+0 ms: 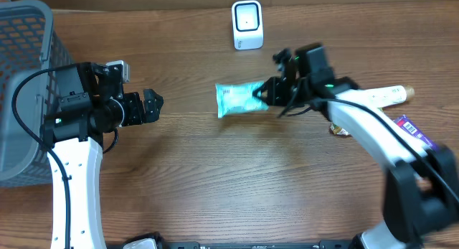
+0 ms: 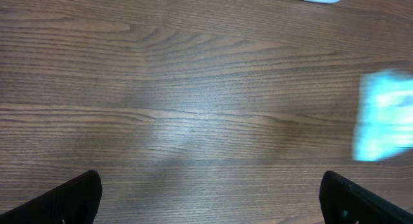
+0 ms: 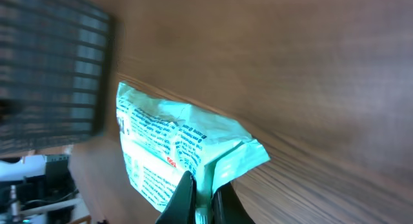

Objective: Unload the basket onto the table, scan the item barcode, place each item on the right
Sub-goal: 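Raise the teal packet and hold it in front of the scanner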

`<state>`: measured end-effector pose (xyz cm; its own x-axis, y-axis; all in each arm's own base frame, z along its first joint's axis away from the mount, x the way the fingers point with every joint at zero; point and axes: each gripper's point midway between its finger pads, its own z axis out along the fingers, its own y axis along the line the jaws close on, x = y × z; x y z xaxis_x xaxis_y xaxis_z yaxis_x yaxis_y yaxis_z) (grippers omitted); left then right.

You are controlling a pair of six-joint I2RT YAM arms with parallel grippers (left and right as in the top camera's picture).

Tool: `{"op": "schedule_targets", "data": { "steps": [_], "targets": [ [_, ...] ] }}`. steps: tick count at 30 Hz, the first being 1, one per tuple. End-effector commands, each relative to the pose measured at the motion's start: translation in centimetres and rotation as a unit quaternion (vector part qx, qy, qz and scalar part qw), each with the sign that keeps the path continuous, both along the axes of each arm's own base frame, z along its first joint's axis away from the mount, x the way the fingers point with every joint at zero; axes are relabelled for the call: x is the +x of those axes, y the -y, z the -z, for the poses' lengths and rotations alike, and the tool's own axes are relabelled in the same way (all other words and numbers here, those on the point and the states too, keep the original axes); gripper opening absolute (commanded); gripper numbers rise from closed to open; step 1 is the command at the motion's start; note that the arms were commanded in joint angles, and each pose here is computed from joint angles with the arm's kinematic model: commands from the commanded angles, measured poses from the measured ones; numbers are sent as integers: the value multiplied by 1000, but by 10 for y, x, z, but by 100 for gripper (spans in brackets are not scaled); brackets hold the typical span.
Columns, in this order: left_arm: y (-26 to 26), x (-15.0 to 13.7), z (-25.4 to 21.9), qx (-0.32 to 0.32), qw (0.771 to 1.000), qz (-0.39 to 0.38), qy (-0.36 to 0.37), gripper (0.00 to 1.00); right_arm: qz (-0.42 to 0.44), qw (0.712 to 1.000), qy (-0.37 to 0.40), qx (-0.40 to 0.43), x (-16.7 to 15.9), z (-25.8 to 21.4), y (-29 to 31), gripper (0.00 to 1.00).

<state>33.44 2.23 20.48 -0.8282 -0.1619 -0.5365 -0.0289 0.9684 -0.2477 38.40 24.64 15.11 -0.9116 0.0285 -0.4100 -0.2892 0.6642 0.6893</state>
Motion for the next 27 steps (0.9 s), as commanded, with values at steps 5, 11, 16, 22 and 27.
{"op": "schedule_targets", "data": {
  "steps": [5,11,16,22,27],
  "targets": [
    [4,2,-7,-2,1000,10,11,99,-22,984,171,44,-21,-125,21,4],
    [4,2,-7,-2,1000,10,11,100,-17,980,192,50,-34,-148,28,4],
    [4,2,-7,-2,1000,10,11,100,26,983,179,22,-24,-139,38,4],
    [4,2,-7,-1,1000,10,11,100,205,949,195,-136,22,-115,93,4],
    [4,2,-7,-2,1000,10,11,100,244,901,249,-258,60,-123,112,4]
  ]
}}
